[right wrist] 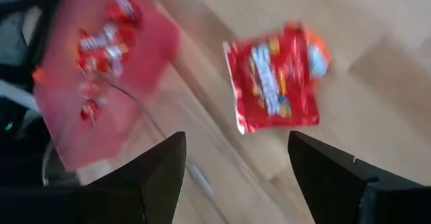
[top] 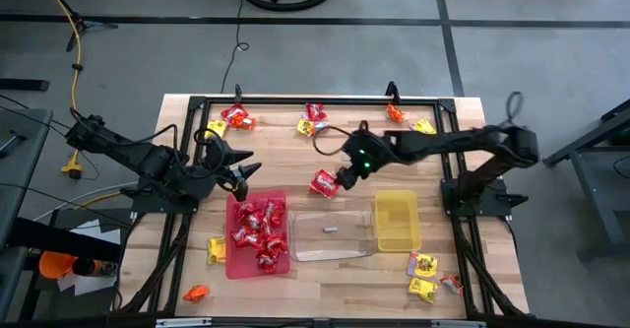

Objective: Sort candy
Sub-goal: Put the red candy into the red bin

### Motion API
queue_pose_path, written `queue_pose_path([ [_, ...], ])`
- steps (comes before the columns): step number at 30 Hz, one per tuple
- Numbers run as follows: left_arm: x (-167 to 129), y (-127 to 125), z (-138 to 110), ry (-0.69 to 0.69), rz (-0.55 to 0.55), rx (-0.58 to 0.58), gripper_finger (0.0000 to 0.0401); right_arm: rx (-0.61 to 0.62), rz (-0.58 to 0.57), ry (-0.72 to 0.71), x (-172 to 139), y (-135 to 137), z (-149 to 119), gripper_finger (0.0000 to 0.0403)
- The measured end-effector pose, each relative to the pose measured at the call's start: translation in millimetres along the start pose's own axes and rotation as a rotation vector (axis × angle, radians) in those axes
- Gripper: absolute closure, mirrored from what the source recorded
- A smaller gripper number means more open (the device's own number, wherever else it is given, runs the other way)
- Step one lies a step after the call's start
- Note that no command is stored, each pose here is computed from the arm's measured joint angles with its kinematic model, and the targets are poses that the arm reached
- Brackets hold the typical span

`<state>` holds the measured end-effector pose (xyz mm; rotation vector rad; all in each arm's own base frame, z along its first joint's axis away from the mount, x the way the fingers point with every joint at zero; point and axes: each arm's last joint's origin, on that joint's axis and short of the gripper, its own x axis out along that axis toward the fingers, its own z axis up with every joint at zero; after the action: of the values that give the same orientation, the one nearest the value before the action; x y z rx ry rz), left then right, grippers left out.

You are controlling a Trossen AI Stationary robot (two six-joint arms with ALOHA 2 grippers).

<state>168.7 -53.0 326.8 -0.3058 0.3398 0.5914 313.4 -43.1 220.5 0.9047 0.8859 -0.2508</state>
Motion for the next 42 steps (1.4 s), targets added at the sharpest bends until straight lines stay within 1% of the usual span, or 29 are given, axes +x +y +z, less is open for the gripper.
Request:
queue_pose_path([
  [3,0,0,0,0.000,0.000,-0.013,0.0217,0.061,-0.014,0.104,25,-21,6,0.0146],
  [6,0,0,0,0.000,0.000,-0.015,0.0217,0.106,-0.065,0.147,44,-36,8,0.0146],
  [9,0,0,0,0.000,0.000,-0.031,0.0217,0.131,-0.101,0.156,58,-45,7,0.0146],
  [11,0,0,0,0.000,0.001,-0.031,0.0217,0.154,-0.105,0.137,66,-47,8,0.0146],
  [14,0,0,0,0.000,0.001,-0.031,0.0217,0.165,-0.055,0.092,76,-43,12,0.0146],
  [17,0,0,0,0.000,0.001,-0.031,0.0217,0.171,-0.013,0.063,81,-37,13,0.0146],
  [20,0,0,0,0.000,0.001,-0.031,0.0217,0.162,-0.006,0.048,82,-34,12,0.0152],
  [22,0,0,0,0.000,0.001,-0.031,0.0217,0.156,-0.011,0.044,82,-32,11,0.0168],
  [24,0,0,0,0.000,0.001,-0.031,0.0217,0.146,-0.012,0.038,83,-31,10,0.0199],
  [26,0,0,0,0.000,0.001,-0.031,0.0217,0.140,-0.020,0.036,83,-29,8,0.0250],
  [29,0,0,0,0.000,0.001,-0.030,0.0217,0.122,-0.025,0.033,85,-26,5,0.0354],
  [30,0,0,0,0.000,0.001,-0.027,0.0217,0.113,-0.022,0.036,85,-25,4,0.0377],
  [31,0,0,0,0.000,0.001,-0.022,0.0217,0.105,-0.010,0.045,84,-23,3,0.0388],
  [33,0,0,0,0.000,0.001,-0.013,0.0217,0.095,0.026,0.056,78,-18,3,0.0384],
  [36,0,0,0,-0.006,0.007,-0.012,0.0217,0.069,0.102,0.040,59,-5,7,0.0397],
  [39,0,1,1,-0.021,0.024,-0.012,0.0217,0.017,0.172,-0.040,29,14,15,0.0398],
  [42,0,1,1,-0.034,0.037,-0.011,0.0217,-0.058,0.235,-0.174,-5,38,28,0.0402],
])
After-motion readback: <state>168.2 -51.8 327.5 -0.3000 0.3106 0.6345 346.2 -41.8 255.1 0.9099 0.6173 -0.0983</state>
